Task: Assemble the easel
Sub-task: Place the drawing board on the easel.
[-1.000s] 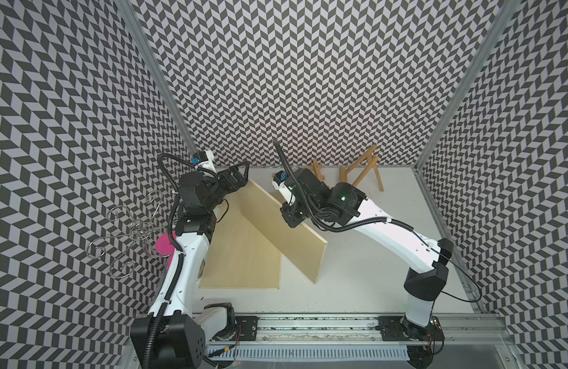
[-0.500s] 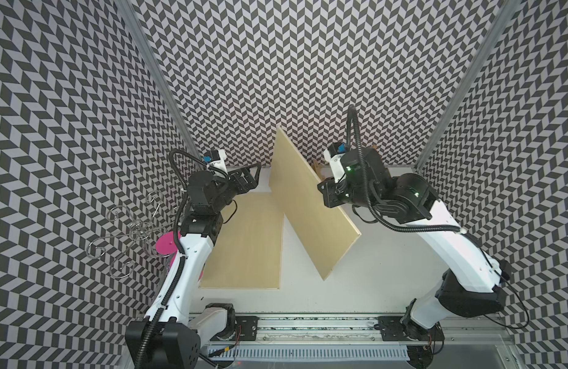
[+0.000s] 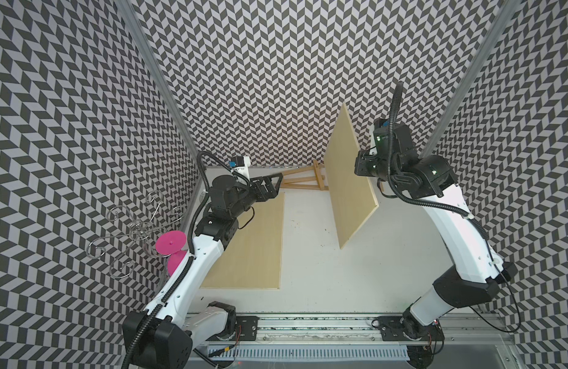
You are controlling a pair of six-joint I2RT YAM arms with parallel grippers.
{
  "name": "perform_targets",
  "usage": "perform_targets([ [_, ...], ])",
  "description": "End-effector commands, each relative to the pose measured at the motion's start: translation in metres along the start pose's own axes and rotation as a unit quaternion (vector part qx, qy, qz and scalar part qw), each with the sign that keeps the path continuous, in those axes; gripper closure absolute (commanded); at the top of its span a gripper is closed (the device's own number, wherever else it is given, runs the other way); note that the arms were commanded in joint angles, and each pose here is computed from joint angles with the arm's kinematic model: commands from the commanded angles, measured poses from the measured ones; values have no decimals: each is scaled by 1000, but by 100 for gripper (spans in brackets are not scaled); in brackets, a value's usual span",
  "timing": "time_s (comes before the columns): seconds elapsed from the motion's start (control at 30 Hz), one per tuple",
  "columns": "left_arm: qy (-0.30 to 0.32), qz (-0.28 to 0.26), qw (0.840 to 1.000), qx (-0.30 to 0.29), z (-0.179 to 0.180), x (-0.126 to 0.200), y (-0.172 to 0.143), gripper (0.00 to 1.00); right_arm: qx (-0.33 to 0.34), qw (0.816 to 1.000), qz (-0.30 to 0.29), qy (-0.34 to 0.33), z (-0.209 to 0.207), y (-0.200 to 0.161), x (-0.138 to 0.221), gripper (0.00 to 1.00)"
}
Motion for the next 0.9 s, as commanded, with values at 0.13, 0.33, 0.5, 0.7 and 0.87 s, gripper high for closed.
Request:
perform_targets([
  [0.13, -4, 6, 1000, -5, -2, -11, -14, 1, -103, 981, -159, 28, -8, 84, 13, 100],
  [0.33, -2, 19, 1000, -2, 3, -18, -26, 1, -124, 979, -158, 17, -26, 94, -17, 100],
  [0.5, 1, 25, 1000, 0, 7, -19, -33, 1, -138, 978, -154, 13, -42, 98, -37, 100],
  [0.7, 1, 33, 999, 5, 11, -25, -39, 1, -134, 980, -143, 15, -48, 100, -62, 100],
  [0.87, 5, 36, 999, 2, 13, -26, -41, 1, -116, 984, -136, 10, -58, 107, -74, 100],
])
Point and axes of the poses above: each gripper's point midway between its finger pads, its own x axis back along the fingers, its own z axis along the line the jaws close on, y = z × x, the point moved 2 cm from there along x, back along the fingers, and after that the axes turned 8 degrees about -x, right-handed, at the moved point
